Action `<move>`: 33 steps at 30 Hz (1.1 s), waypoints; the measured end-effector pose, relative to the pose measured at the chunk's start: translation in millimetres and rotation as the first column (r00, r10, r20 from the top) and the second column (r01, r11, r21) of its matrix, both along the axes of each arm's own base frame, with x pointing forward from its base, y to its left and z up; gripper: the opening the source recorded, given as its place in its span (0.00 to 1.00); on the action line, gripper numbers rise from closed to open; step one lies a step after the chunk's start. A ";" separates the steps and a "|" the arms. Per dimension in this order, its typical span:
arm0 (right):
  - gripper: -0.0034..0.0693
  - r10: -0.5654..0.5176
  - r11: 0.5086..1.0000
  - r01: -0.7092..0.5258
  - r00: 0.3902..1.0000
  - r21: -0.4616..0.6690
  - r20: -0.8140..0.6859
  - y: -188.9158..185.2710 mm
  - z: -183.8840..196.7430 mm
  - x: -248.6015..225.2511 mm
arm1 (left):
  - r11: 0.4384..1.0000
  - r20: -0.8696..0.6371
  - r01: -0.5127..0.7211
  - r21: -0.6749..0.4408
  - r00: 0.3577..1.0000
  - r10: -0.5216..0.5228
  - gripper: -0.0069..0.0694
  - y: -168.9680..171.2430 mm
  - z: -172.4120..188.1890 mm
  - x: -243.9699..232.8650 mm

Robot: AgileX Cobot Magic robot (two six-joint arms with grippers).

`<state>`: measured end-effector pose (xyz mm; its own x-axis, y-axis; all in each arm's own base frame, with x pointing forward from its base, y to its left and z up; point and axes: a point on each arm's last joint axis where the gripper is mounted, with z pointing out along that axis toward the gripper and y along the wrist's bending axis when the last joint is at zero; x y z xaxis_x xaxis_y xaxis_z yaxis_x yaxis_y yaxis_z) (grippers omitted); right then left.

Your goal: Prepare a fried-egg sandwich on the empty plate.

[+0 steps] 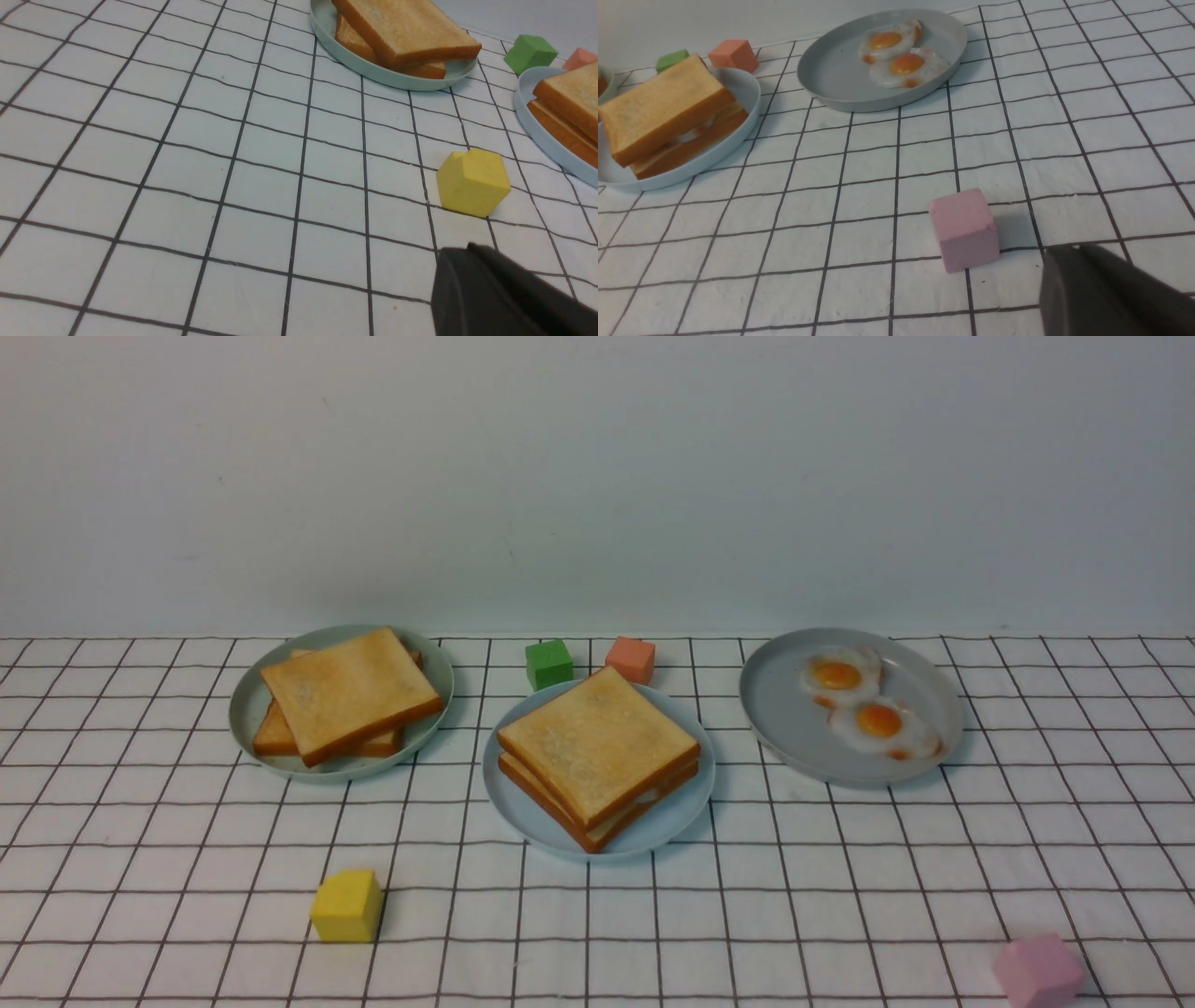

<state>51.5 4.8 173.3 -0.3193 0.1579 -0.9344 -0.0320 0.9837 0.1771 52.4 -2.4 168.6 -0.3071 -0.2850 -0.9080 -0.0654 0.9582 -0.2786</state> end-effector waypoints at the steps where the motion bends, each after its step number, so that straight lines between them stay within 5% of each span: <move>1: 0.11 0.000 1.000 0.000 1.000 0.000 0.000 0.0 0.0 0.0 | 1.000 0.000 0.000 0.000 1.000 0.000 0.07 0.0 0.0 0.0; 33: 0.17 0.000 1.000 0.000 1.000 0.002 -0.001 0.0 -0.1 0.0 | 1.000 0.000 0.000 0.000 1.000 0.000 0.08 0.0 0.0 0.0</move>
